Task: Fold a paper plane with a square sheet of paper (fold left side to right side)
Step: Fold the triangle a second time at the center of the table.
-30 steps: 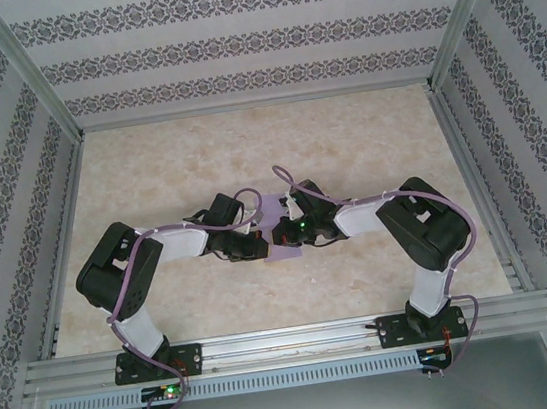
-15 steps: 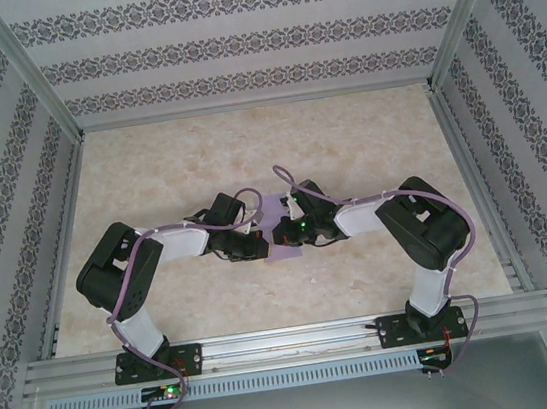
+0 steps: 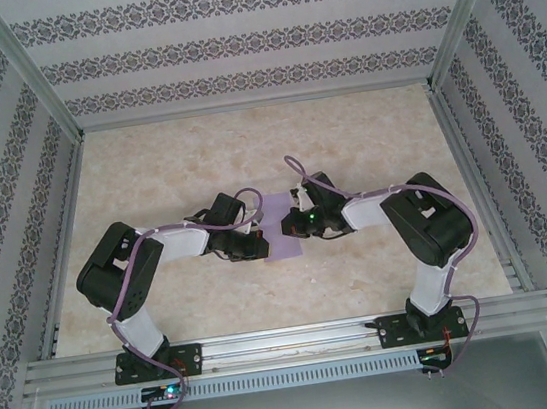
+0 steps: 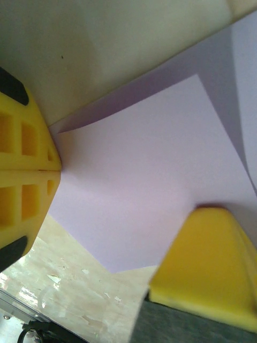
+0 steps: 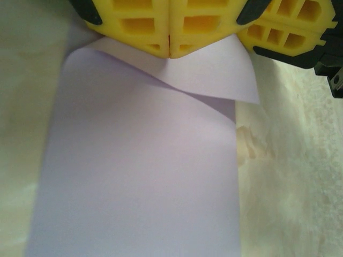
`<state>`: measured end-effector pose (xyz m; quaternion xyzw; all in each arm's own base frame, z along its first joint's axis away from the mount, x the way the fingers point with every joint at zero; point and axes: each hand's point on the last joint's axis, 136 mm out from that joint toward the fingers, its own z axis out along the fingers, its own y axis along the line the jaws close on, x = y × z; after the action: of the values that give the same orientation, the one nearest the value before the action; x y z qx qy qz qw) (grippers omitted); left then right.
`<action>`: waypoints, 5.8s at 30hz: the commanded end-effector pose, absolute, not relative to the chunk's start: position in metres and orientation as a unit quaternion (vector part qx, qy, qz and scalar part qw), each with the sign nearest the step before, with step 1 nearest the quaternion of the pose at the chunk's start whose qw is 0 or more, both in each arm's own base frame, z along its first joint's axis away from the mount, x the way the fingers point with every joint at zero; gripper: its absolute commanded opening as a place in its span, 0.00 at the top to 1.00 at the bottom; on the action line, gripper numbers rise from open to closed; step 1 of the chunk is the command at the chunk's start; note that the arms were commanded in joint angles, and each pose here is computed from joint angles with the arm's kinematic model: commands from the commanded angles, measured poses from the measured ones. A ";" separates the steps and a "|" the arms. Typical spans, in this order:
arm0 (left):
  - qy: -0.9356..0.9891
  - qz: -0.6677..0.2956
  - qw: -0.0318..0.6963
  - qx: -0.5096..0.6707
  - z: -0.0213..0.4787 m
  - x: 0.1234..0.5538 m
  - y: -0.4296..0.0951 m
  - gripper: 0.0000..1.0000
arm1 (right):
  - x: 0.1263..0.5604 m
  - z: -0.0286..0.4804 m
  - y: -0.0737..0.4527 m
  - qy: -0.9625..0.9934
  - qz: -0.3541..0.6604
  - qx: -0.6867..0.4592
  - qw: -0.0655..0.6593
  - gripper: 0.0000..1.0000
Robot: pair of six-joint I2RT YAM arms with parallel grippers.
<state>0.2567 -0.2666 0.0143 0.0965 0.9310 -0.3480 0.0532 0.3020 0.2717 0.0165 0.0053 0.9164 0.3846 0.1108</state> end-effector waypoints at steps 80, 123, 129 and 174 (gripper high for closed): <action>0.969 -0.237 -0.017 0.063 -0.041 0.222 -0.229 0.98 | 0.259 0.001 0.308 0.916 0.389 0.050 0.080 1.00; 0.947 -0.310 0.030 0.077 0.011 0.247 -0.262 0.95 | 0.286 -0.020 0.251 0.937 0.331 0.071 0.081 1.00; 0.933 -0.346 0.054 0.082 0.042 0.256 -0.275 0.94 | 0.280 -0.029 0.249 0.946 0.309 0.065 0.074 1.00; 0.938 -0.335 0.023 0.085 0.008 0.251 -0.284 0.96 | 0.275 -0.037 0.250 0.956 0.283 0.056 0.059 1.00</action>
<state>0.2612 -0.2905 0.0180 0.0805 0.9319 -0.3523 0.0304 0.2987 0.2816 0.0143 0.0338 0.9201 0.3764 0.1029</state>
